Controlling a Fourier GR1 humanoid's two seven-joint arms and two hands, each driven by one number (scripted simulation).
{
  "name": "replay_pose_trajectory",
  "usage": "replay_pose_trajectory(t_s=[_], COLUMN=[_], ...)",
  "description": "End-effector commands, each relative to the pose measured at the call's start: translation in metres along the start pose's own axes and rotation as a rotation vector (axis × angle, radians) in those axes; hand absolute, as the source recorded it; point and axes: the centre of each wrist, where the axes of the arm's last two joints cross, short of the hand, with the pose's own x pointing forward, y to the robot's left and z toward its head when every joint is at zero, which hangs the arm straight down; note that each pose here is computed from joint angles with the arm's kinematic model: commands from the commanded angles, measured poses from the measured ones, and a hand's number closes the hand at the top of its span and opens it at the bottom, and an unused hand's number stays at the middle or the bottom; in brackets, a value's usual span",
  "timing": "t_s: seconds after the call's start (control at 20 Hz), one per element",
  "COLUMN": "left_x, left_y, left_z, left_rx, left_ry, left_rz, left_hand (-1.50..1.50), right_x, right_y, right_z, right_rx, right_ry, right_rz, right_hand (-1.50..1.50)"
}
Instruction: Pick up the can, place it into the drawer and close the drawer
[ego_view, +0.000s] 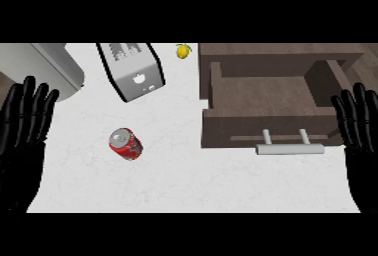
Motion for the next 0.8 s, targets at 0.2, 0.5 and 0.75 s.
replay_pose_trajectory(t_s=[0.2,0.5,0.75], left_x=[0.000,-0.030,-0.028], left_y=[-0.006,0.068,0.117], left_z=[-0.016,-0.024,-0.026], left_rx=[-0.529,-0.669,-0.719], left_ry=[-0.102,0.210,0.241], left_rz=[0.325,0.206,0.267], left_hand=[-1.50,-1.50,-1.50], right_x=[0.003,-0.017,0.004], right_y=[0.013,-0.016,-0.047], right_z=[-0.007,0.016,0.045], right_rx=[0.050,-0.190,-0.182], right_ry=[-0.033,0.271,0.270], right_rz=[-0.074,0.000,-0.002], right_hand=[-1.50,-1.50,-1.50])
